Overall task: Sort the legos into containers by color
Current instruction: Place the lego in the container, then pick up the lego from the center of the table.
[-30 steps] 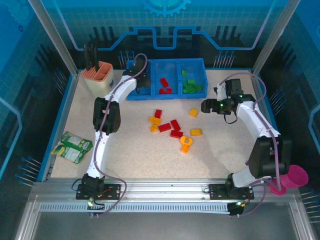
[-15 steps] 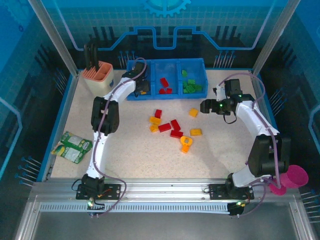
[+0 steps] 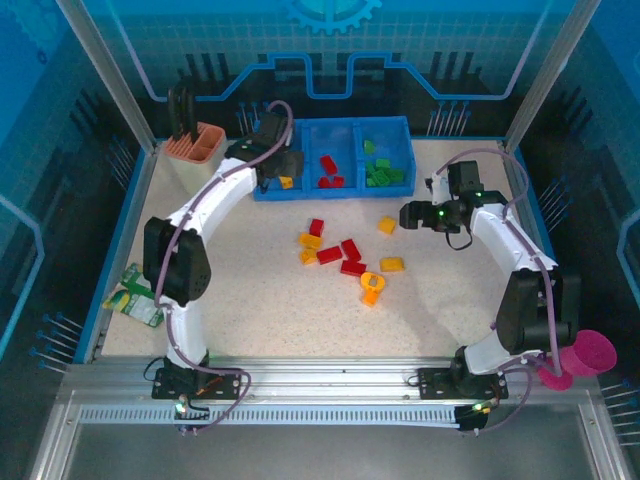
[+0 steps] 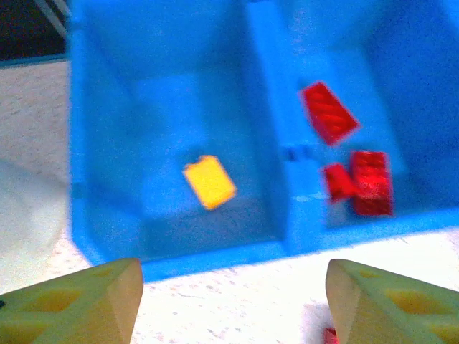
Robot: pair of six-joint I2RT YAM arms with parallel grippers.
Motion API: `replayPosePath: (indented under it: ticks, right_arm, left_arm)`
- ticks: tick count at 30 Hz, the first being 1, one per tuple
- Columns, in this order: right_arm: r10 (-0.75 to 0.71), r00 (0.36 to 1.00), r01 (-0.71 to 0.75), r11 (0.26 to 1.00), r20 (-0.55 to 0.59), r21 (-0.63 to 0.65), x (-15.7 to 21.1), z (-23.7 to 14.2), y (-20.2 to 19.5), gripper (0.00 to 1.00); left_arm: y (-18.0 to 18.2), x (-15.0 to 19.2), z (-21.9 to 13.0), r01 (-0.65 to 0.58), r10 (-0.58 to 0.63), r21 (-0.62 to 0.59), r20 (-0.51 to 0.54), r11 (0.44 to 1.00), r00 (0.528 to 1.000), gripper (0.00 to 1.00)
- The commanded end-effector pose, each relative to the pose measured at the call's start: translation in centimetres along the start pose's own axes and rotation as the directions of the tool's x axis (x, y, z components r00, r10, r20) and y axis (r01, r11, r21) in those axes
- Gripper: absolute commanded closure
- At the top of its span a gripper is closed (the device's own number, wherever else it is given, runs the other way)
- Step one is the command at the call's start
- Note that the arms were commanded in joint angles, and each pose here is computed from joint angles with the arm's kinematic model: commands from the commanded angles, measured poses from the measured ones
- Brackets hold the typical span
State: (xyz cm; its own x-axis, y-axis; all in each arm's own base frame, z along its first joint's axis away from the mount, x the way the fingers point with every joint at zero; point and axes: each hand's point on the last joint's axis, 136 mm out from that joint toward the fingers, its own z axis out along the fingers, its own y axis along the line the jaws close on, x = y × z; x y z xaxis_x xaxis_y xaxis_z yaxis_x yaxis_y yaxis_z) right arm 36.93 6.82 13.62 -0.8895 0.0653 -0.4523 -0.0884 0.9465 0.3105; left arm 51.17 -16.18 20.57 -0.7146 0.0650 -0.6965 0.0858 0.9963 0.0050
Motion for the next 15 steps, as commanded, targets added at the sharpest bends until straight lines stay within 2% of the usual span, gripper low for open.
replayPosePath:
  ticks: [1,4,8,12,15]
  right_arm:
    - [-0.008,0.998,0.007,1.000,0.060,0.015,-0.5,-1.6,0.6,0.09]
    - [0.019,0.995,-0.028,0.996,0.100,0.089,-0.5,-3.2,-0.7,0.07]
    - [0.075,0.981,-0.095,0.989,0.178,0.109,-0.1,-5.5,-1.7,0.01]
    - [0.106,0.969,-0.135,0.984,0.224,0.118,0.7,-7.3,-2.1,0.00]
    - [0.116,0.966,-0.146,0.983,0.232,0.113,1.4,-7.9,-2.1,0.00]
  left_arm:
    - [-5.9,3.5,-0.3,-0.168,0.174,0.093,-0.053,0.981,0.983,0.30]
    - [-11.8,4.6,-0.6,-0.213,0.224,0.219,-0.026,0.952,0.974,0.29]
    - [-18.3,5.8,0.3,-0.257,0.274,0.330,-0.004,0.908,0.962,0.27]
    - [-22.6,6.8,2.0,-0.297,0.323,0.362,-0.012,0.883,0.946,0.25]
    - [-24.3,7.4,3.3,-0.306,0.335,0.367,-0.014,0.878,0.942,0.24]
